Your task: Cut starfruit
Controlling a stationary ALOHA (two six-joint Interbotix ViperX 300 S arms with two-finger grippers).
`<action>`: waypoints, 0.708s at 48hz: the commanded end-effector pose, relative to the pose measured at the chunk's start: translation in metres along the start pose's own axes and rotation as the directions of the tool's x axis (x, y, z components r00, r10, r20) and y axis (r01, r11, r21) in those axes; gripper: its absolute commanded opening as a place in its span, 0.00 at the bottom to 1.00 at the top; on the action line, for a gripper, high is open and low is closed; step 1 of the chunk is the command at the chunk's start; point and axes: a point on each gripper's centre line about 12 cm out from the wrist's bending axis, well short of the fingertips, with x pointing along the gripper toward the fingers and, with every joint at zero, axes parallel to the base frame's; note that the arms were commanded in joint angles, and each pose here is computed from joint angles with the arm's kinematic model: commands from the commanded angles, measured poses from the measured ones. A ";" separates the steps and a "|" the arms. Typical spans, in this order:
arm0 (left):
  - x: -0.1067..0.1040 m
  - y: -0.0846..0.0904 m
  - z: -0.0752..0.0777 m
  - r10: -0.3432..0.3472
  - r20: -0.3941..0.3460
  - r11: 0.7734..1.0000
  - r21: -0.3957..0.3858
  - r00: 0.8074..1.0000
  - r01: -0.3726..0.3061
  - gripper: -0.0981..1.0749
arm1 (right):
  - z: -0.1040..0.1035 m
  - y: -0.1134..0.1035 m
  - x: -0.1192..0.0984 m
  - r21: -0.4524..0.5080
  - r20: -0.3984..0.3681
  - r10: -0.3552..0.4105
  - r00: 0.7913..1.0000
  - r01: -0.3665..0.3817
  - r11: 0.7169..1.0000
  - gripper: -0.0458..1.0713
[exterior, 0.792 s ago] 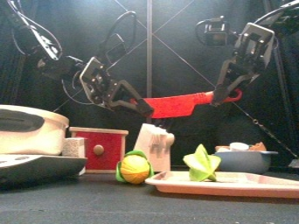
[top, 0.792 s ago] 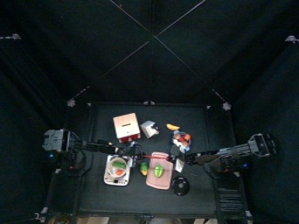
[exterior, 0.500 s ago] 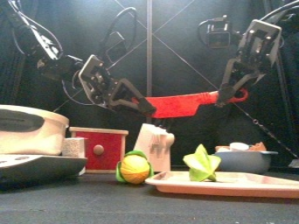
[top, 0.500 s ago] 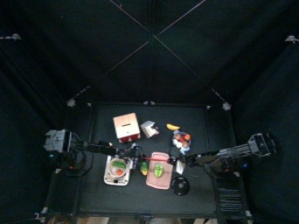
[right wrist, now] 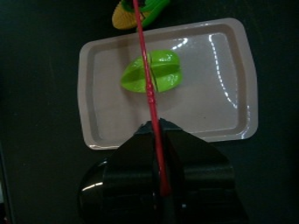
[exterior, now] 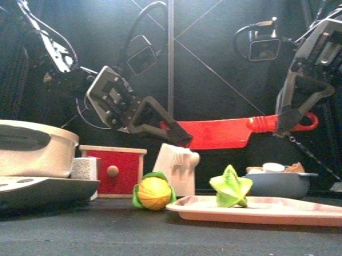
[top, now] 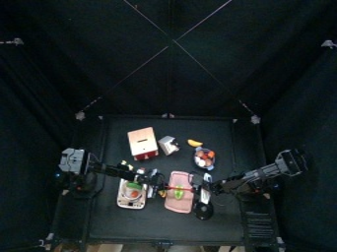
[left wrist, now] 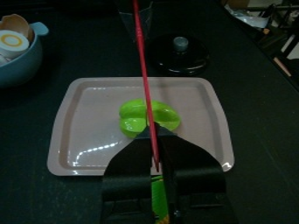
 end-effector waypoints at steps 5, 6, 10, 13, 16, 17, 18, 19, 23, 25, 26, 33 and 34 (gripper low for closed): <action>0.007 -0.006 -0.003 -0.015 -0.014 1.000 0.009 1.000 0.015 0.39 | -0.001 0.003 0.003 0.006 -0.011 -0.001 1.000 0.001 1.000 0.35; 0.008 -0.005 -0.004 -0.013 -0.017 1.000 0.007 1.000 0.013 0.39 | -0.001 0.003 0.003 0.006 -0.013 -0.001 1.000 0.002 1.000 0.35; 0.011 -0.005 -0.007 -0.014 -0.026 1.000 0.009 1.000 0.015 0.39 | -0.002 0.003 0.004 0.004 -0.018 -0.002 1.000 0.002 1.000 0.35; 0.013 -0.005 -0.009 -0.015 -0.030 1.000 0.008 0.999 0.015 0.39 | -0.003 0.003 0.006 0.003 -0.023 -0.005 1.000 0.005 1.000 0.35; 0.014 -0.004 -0.009 -0.013 -0.030 1.000 0.008 0.999 0.013 0.39 | -0.004 0.003 0.007 0.002 -0.027 -0.007 1.000 0.007 1.000 0.35; 0.014 -0.004 -0.009 -0.012 -0.032 1.000 0.008 0.999 0.013 0.39 | -0.004 0.003 0.007 0.002 -0.027 -0.007 1.000 0.007 1.000 0.35; 0.014 -0.003 -0.009 -0.011 -0.030 1.000 0.008 0.999 0.011 0.39 | -0.004 0.003 0.008 0.000 -0.029 -0.009 1.000 0.009 1.000 0.35; 0.014 -0.003 -0.009 -0.011 -0.032 1.000 0.008 0.999 0.011 0.39 | -0.004 0.003 0.008 0.000 -0.030 -0.010 0.999 0.010 1.000 0.35; 0.015 -0.001 -0.009 -0.003 -0.041 1.000 0.005 0.999 0.004 0.39 | -0.005 0.002 0.010 -0.002 -0.034 -0.015 0.999 0.015 1.000 0.35; 0.015 0.000 -0.010 0.000 -0.048 1.000 0.004 0.999 0.001 0.39 | -0.005 0.001 0.011 -0.003 -0.036 -0.020 0.999 0.019 1.000 0.35; 0.014 0.001 -0.011 0.001 -0.050 1.000 0.004 0.999 -0.001 0.39 | -0.006 0.000 0.011 -0.004 -0.038 -0.020 0.999 0.020 1.000 0.35; 0.015 0.004 -0.012 0.008 -0.057 1.000 0.001 0.998 -0.008 0.39 | -0.007 -0.001 0.014 -0.012 -0.046 -0.028 0.999 0.028 1.000 0.35; 0.015 0.004 -0.012 0.010 -0.057 1.000 0.001 0.998 -0.010 0.39 | -0.008 -0.001 0.014 -0.015 -0.047 -0.028 0.998 0.027 1.000 0.35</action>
